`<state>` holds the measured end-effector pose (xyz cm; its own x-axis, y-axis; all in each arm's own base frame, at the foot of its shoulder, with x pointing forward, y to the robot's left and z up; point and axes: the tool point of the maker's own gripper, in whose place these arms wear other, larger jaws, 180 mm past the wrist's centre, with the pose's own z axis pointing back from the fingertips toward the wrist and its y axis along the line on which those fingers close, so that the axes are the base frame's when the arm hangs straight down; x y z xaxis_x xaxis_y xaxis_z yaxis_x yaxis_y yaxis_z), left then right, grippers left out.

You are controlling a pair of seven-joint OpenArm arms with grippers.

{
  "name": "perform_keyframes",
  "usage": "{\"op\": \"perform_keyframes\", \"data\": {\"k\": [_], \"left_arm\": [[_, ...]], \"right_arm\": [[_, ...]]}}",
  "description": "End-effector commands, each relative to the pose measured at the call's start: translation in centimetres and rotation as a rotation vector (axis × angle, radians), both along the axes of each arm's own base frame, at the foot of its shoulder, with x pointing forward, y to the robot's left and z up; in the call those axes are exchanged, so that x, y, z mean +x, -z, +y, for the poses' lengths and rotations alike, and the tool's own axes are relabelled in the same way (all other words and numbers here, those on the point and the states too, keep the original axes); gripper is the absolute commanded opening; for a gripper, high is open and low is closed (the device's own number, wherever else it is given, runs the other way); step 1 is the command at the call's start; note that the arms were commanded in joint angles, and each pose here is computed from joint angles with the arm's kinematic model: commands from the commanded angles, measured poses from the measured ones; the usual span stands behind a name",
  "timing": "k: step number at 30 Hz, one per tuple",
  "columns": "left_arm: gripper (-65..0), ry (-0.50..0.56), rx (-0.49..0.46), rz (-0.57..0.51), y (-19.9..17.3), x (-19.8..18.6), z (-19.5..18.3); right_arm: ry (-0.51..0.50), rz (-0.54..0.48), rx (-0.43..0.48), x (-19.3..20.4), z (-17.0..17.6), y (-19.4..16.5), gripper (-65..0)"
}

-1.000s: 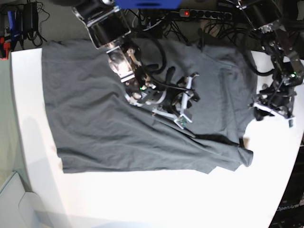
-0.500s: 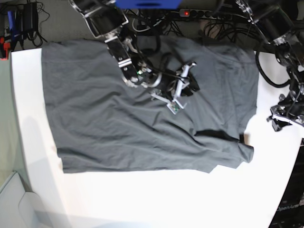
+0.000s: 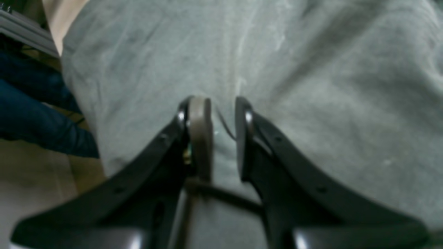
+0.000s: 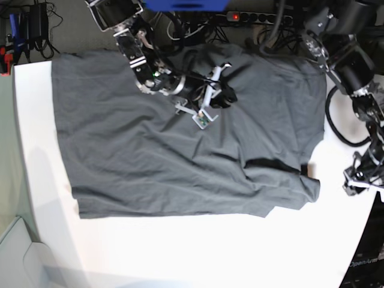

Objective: Layout the t-shirt on the table in an organized manner, then fold the t-shirt properly

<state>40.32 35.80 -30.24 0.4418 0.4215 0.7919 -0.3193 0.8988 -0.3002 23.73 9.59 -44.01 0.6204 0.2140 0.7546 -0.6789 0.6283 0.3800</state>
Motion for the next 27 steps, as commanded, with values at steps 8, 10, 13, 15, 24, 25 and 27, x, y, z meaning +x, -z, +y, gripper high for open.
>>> {"op": "perform_keyframes", "data": {"k": [8,10,13,15,24,25,27], "left_arm": [[-35.2,-0.012,0.021,-0.074,-2.9,1.4,0.9],[-35.5,-0.007,0.025,-0.074,-2.9,1.3,0.9],[-35.8,-0.004,0.026,-0.052,-2.1,0.7,0.8],[-35.8,-0.006,0.036,-0.02,-1.1,-0.3,1.2],[-35.8,-0.001,0.137,0.068,0.9,-5.1,2.4],[-35.7,0.002,0.145,0.067,0.8,-5.4,2.5],[-35.5,0.005,0.16,0.07,0.7,-5.8,2.4]], "right_arm": [[0.062,0.024,-0.137,-0.1,-4.9,1.7,-55.2],[0.061,-0.025,-0.123,0.7,-4.6,0.0,-56.0],[0.05,-0.075,-0.122,2.3,-3.8,-2.3,-58.5],[0.034,-0.103,-0.142,3.9,-3.3,-4.1,-60.5],[0.019,-0.197,-0.088,8.7,0.7,-9.8,-62.7],[0.017,-0.192,-0.074,9.0,1.5,-10.0,-62.7],[0.007,-0.157,-0.067,9.4,2.6,-9.2,-62.7]]}}
